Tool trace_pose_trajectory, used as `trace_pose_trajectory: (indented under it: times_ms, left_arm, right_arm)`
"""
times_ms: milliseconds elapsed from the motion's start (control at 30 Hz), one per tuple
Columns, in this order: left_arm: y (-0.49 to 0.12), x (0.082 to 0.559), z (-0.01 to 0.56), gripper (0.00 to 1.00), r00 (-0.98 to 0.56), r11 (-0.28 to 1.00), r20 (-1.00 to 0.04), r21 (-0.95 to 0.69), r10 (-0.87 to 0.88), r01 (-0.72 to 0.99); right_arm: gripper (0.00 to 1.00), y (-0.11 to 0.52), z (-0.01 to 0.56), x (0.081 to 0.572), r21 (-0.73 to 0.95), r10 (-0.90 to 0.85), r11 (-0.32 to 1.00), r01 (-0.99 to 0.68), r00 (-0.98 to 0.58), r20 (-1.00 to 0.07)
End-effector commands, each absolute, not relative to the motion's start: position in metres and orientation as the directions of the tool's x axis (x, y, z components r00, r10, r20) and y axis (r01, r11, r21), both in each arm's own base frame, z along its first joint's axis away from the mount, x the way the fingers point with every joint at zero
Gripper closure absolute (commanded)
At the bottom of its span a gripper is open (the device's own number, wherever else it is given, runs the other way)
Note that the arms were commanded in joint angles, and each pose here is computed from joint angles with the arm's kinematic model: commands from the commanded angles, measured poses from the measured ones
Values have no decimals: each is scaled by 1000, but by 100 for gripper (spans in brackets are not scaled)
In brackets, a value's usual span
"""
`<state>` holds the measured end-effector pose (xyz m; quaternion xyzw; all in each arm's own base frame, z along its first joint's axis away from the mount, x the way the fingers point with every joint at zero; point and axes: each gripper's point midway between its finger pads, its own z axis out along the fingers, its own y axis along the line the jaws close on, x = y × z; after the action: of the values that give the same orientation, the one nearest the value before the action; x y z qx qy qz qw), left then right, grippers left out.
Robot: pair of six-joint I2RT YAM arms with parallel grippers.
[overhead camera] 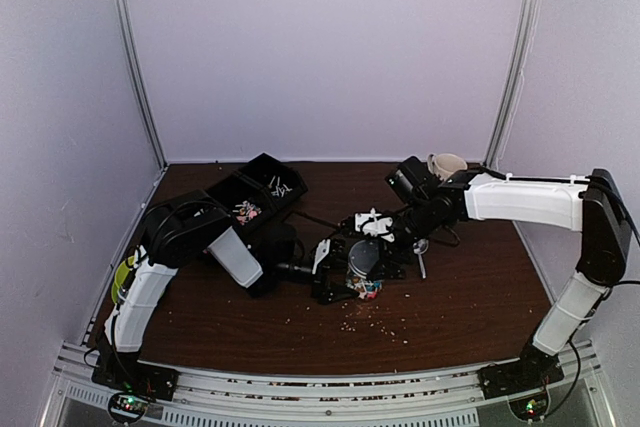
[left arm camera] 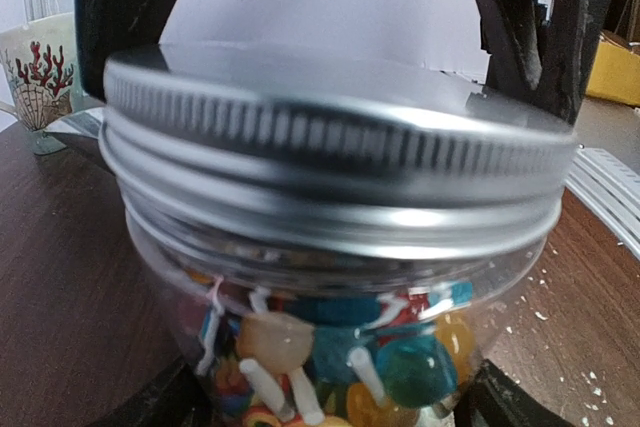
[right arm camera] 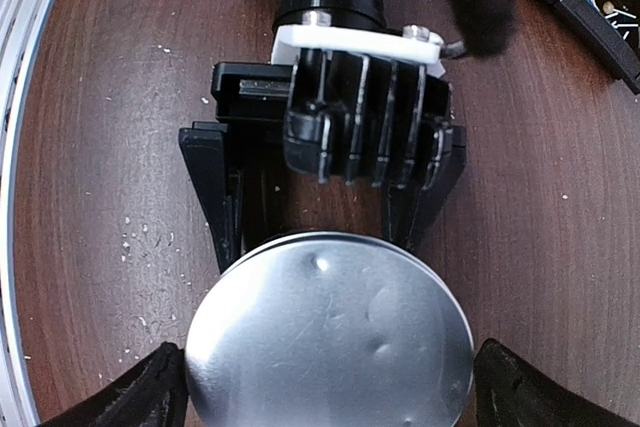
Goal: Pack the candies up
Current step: Screw the box lid onto the packing box.
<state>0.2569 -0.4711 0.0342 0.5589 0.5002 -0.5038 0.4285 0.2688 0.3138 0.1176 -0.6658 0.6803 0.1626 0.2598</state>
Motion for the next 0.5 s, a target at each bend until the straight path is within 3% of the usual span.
trace_pose_trajectory:
  times_ms: [0,167,467]
  left_arm:
    - [-468,249,7,19,-85,-153,-977,-115,193,982]
    - [-469,250,7,19,-83,-154,-978,-114,193,982]
    - [-469,252,6,19,-86,-145,-976,-116,199,983]
  right_arm:
    - [2,320,128,273,-127,-813,70,-989,17,-582]
    - [9,322,130,273,-112,-811,74,-991,6,-585]
    - [11,322,126,272,-84,-822,80,-993,-18,-570]
